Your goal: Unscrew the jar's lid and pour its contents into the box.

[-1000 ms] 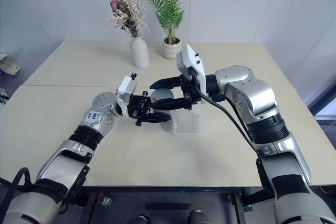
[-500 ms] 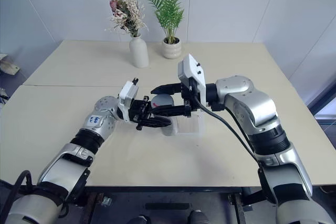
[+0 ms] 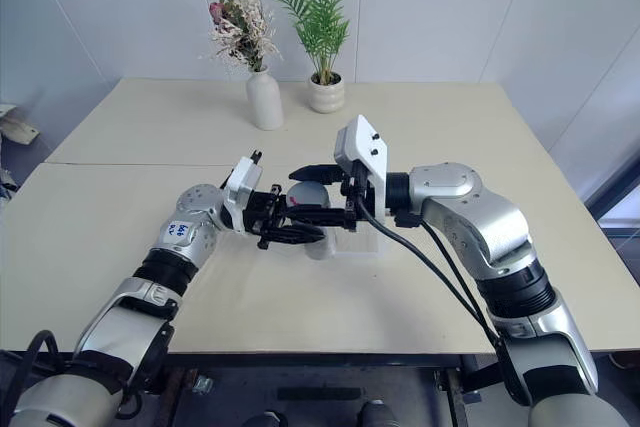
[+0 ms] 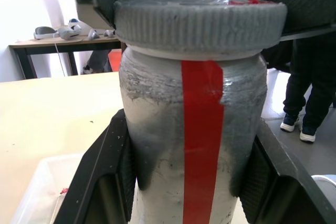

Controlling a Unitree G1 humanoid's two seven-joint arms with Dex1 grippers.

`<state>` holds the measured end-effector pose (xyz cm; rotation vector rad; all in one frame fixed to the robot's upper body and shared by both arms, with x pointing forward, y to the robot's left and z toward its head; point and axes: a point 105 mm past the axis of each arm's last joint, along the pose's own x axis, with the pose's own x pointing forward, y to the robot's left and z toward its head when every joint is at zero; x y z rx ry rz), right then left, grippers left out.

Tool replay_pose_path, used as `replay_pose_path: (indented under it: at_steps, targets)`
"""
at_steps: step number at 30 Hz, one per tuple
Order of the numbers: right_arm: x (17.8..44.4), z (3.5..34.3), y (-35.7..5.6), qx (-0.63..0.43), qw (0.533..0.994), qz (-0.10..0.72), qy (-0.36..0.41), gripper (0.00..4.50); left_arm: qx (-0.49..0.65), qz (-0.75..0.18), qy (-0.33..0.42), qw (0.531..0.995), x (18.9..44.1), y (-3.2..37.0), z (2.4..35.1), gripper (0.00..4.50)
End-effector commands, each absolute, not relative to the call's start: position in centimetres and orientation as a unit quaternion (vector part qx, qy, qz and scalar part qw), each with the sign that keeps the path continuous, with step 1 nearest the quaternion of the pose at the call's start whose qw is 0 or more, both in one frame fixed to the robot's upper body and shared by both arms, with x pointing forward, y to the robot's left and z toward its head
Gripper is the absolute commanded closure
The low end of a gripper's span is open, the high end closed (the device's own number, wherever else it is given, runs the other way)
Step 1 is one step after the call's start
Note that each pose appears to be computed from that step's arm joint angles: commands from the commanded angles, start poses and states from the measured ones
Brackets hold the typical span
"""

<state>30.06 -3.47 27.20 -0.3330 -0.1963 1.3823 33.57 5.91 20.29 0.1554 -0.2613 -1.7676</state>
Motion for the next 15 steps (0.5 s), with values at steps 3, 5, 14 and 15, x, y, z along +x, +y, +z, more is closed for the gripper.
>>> replay_pose_path:
  at_steps: [3,5,14,15]
  targets:
    - [30.3,34.2,-7.3,-0.144,0.810,0.522,-0.225,1.93,0.094,-0.804,-0.048,0.585,32.0,5.1,16.8,2.44]
    - [30.4,34.1,-7.5,-0.143,0.815,0.517,-0.222,1.93,0.095,-0.801,-0.050,0.589,32.0,5.2,16.9,2.44]
    - [30.5,33.4,-7.2,-0.128,0.838,0.487,-0.210,1.93,0.101,-0.782,-0.061,0.612,32.5,5.1,17.3,2.44]
    - [30.5,33.1,-7.2,-0.128,0.843,0.480,-0.207,1.93,0.102,-0.781,-0.062,0.613,32.5,5.1,17.3,2.44]
